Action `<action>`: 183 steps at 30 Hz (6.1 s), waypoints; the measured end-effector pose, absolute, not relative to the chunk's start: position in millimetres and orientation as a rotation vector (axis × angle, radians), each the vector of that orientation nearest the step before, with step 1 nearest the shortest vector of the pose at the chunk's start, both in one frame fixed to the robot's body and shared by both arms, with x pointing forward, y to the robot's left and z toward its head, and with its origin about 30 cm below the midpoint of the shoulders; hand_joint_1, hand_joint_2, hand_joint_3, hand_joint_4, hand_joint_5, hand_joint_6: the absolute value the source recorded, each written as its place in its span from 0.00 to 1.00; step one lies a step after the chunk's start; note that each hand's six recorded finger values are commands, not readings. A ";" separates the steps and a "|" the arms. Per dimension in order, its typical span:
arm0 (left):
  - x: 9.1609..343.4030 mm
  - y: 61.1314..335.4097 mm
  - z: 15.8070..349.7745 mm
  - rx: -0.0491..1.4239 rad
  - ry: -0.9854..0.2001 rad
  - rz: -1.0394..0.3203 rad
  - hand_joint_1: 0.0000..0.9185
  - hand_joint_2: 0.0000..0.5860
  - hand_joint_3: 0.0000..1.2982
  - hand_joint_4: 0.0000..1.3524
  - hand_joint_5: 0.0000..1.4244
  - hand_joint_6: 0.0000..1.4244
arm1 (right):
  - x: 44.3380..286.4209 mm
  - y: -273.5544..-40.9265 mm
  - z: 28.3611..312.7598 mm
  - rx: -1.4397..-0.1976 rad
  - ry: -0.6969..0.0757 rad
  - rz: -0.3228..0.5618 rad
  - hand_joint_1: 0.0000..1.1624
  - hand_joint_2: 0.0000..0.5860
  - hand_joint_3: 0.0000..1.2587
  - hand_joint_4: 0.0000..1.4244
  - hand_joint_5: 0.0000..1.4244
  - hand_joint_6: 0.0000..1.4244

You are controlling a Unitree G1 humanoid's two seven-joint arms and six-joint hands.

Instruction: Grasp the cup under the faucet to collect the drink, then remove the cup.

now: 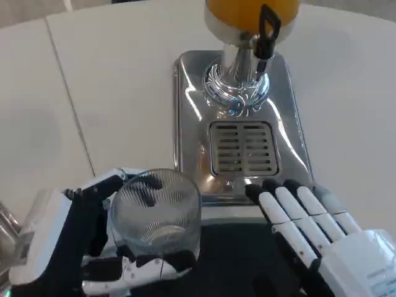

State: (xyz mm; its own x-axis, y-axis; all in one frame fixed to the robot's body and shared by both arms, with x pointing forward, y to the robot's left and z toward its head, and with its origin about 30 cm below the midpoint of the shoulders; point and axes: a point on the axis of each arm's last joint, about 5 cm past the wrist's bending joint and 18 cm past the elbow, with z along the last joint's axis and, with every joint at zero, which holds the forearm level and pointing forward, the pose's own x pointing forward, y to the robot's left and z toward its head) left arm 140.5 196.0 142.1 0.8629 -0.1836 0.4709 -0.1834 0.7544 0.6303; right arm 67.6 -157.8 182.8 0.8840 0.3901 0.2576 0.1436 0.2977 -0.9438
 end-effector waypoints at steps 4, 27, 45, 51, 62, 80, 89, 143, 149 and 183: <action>149.4 189.1 142.2 0.714 -0.537 0.008 0.85 0.00 0.89 0.76 1.00 1.00 | 63.5 -160.1 183.7 -1.266 -0.464 0.158 0.13 0.99 0.00 0.00 0.00 0.00; 238.2 138.2 153.4 0.709 -0.635 0.076 0.85 0.00 0.90 0.76 1.00 1.00 | 69.9 -162.7 188.7 -1.276 -0.466 0.139 0.13 0.99 0.00 0.00 0.00 0.00; 281.7 100.0 158.6 0.774 -0.686 0.029 0.86 0.00 0.89 0.76 0.99 1.00 | 73.2 -163.8 189.8 -1.264 -0.448 0.140 0.13 0.98 0.00 0.00 0.00 0.00; 290.4 94.0 157.5 0.812 -0.691 0.009 0.86 0.00 0.89 0.76 0.99 1.00 | 73.5 -165.3 190.9 -1.254 -0.440 0.146 0.13 0.98 0.00 0.00 0.00 0.00; 302.9 88.8 152.5 0.845 -0.674 -0.001 0.86 0.00 0.89 0.75 0.98 1.00 | 75.9 -163.2 191.4 -1.239 -0.435 0.145 0.13 0.98 0.00 0.00 0.00 0.00; 309.0 80.3 143.4 0.884 -0.654 0.083 0.87 0.00 0.87 0.72 0.97 1.00 | 79.2 -160.4 192.8 -1.232 -0.421 0.145 0.13 0.98 0.00 0.00 0.00 0.00; 315.3 84.1 145.7 0.895 -0.642 0.115 0.83 0.00 0.75 0.76 0.87 0.98 | 79.5 -159.8 192.9 -1.230 -0.422 0.145 0.13 0.98 0.00 0.00 0.00 0.00; 250.3 205.3 179.7 1.280 -0.701 0.080 0.00 0.05 0.00 0.00 0.00 0.02 | 75.0 -152.6 188.1 -1.115 -0.383 0.077 0.13 0.97 0.00 0.00 0.00 0.00; 231.2 218.4 176.2 1.376 -0.602 0.058 0.00 0.02 0.00 0.00 0.00 0.00 | 75.0 -153.5 190.8 -1.062 -0.373 0.030 0.13 0.96 0.00 0.00 0.00 0.00; 147.8 195.8 129.9 1.397 -0.333 0.021 0.00 0.00 0.00 0.00 0.00 0.00 | 136.6 -145.8 227.4 -0.632 -0.543 -0.055 0.00 0.89 0.00 0.00 0.00 0.00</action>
